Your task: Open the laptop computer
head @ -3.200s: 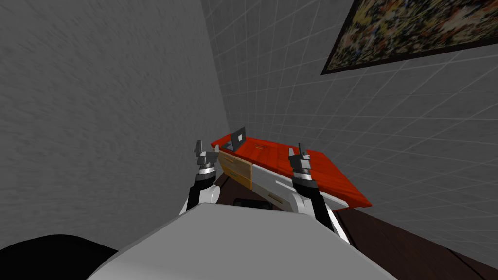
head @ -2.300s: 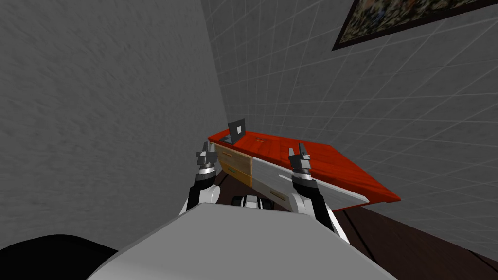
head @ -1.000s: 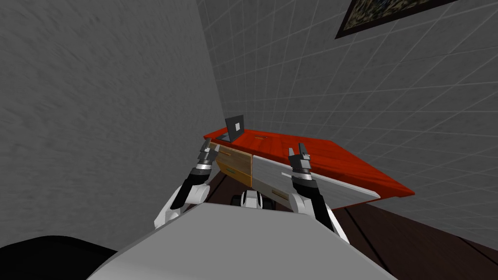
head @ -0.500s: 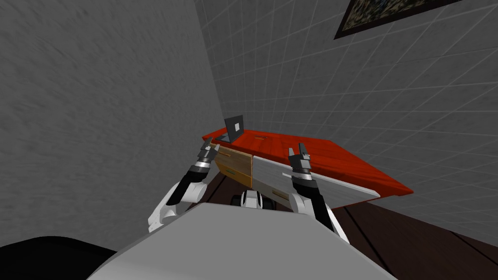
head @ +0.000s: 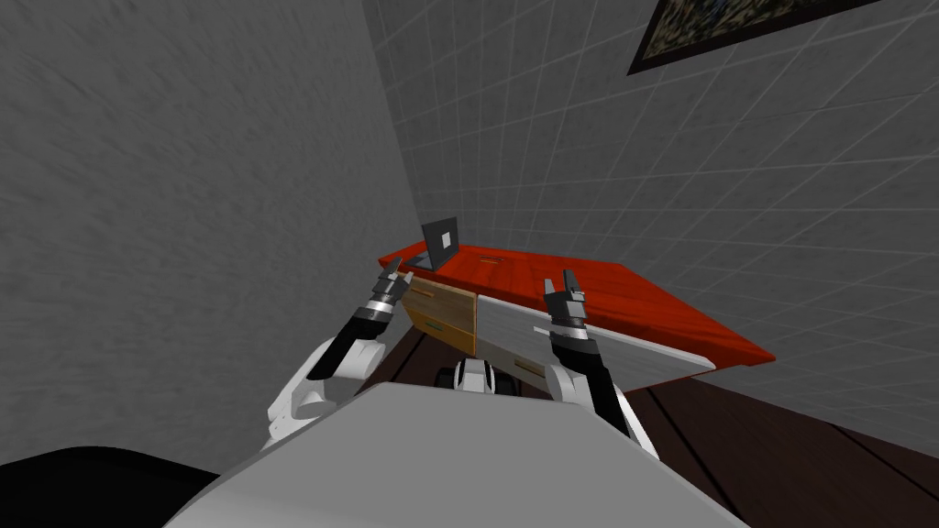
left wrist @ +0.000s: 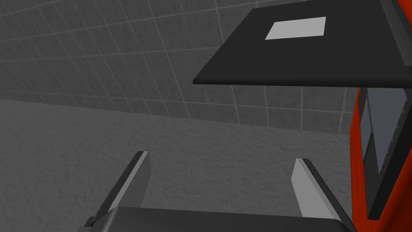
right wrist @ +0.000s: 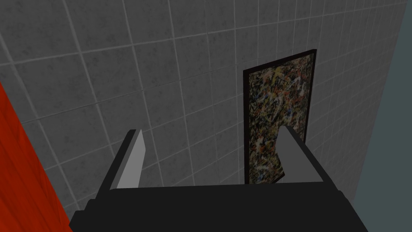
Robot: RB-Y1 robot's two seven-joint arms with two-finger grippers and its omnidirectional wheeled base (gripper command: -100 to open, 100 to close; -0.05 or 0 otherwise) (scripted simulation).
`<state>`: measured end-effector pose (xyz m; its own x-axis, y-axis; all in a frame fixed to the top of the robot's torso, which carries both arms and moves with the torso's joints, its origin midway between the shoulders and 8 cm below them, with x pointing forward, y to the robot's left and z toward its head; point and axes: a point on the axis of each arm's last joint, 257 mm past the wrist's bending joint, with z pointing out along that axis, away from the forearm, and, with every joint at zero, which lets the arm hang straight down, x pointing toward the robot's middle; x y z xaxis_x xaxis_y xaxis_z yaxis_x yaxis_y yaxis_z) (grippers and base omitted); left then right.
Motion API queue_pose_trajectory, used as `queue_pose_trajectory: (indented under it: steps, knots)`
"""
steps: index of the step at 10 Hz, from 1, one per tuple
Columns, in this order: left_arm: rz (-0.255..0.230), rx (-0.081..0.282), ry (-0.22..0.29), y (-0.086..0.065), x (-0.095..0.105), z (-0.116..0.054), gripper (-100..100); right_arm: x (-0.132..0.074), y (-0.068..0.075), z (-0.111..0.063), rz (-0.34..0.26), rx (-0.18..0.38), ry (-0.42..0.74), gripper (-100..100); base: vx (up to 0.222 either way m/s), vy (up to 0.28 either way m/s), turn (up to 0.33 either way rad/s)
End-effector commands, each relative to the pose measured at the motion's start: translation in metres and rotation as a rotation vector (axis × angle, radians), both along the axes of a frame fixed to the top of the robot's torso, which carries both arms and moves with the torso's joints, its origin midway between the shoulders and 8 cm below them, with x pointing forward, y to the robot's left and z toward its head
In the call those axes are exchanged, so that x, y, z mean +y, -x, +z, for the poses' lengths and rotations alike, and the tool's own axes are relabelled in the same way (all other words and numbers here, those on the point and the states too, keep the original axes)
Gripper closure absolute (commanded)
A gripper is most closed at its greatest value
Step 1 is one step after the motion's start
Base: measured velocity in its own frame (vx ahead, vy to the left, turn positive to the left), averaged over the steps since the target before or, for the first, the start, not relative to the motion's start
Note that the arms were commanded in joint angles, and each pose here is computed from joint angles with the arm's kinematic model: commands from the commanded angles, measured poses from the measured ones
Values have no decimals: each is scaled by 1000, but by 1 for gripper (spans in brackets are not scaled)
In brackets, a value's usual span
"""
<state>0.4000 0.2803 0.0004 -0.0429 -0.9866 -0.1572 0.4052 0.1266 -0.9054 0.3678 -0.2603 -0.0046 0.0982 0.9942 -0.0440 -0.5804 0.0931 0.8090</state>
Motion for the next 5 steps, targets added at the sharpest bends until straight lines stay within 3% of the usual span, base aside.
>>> queue_pose_trajectory:
  steps: [1, 5]
  knots:
    - [12, 38, -24, -5, 6, -2, -100, 0, 0, 0, 0, 0, 0, 0, 16, 22, -41]
    - [38, 100, -64, -14, 16, -4, -100, 0, 0, 0, 0, 0, 0, 0, 19, 22, -49]
